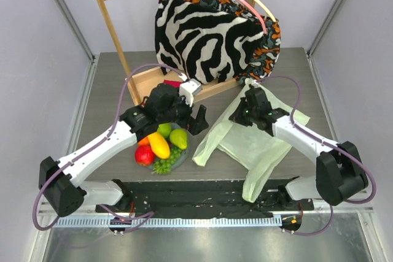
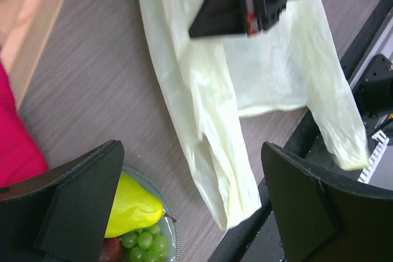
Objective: Place the fruits into the plastic bag
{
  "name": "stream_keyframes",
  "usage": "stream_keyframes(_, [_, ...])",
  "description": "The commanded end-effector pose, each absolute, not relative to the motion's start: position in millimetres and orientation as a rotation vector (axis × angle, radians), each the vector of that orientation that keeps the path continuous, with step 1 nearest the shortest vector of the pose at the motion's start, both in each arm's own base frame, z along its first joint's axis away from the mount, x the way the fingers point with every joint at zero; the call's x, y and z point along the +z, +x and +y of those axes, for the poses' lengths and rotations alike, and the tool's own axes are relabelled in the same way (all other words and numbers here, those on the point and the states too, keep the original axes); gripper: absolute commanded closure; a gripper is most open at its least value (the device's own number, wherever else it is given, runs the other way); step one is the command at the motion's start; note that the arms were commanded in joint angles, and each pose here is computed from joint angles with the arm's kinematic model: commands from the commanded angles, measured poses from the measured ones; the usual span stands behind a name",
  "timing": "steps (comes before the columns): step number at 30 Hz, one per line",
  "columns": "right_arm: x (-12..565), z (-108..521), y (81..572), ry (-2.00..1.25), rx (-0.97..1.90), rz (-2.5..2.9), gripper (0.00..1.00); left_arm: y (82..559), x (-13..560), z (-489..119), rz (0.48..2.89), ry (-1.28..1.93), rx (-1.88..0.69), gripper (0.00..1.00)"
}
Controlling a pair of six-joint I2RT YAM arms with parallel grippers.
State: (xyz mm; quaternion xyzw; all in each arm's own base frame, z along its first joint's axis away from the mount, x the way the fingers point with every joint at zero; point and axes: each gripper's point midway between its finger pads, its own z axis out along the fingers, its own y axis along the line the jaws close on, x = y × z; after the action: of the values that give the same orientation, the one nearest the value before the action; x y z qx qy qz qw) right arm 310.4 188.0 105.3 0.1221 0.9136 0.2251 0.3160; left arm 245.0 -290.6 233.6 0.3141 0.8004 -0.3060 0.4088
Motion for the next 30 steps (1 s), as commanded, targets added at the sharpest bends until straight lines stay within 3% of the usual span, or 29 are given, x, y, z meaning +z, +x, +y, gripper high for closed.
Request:
stream_keyframes(1, [152, 180, 329, 0.331, 0.738, 2.289, 0.99, 239, 231, -307, 2.044, 0.845, -0.793, 0.00])
stream_keyframes(9, [177, 171, 330, 0.331, 0.747, 2.229, 0.99, 223, 186, -319, 2.180, 1.038, -0.654, 0.03])
stream_keyframes(23, [195, 162, 333, 0.322, 0.708, 2.193, 0.99, 209, 165, -335, 2.301, 1.018, -0.763, 0.00])
stream_keyframes(30, [199, 152, 333, 0.322, 0.646, 2.187, 0.99, 199, 174, -349, 2.306, 0.956, -0.987, 0.00])
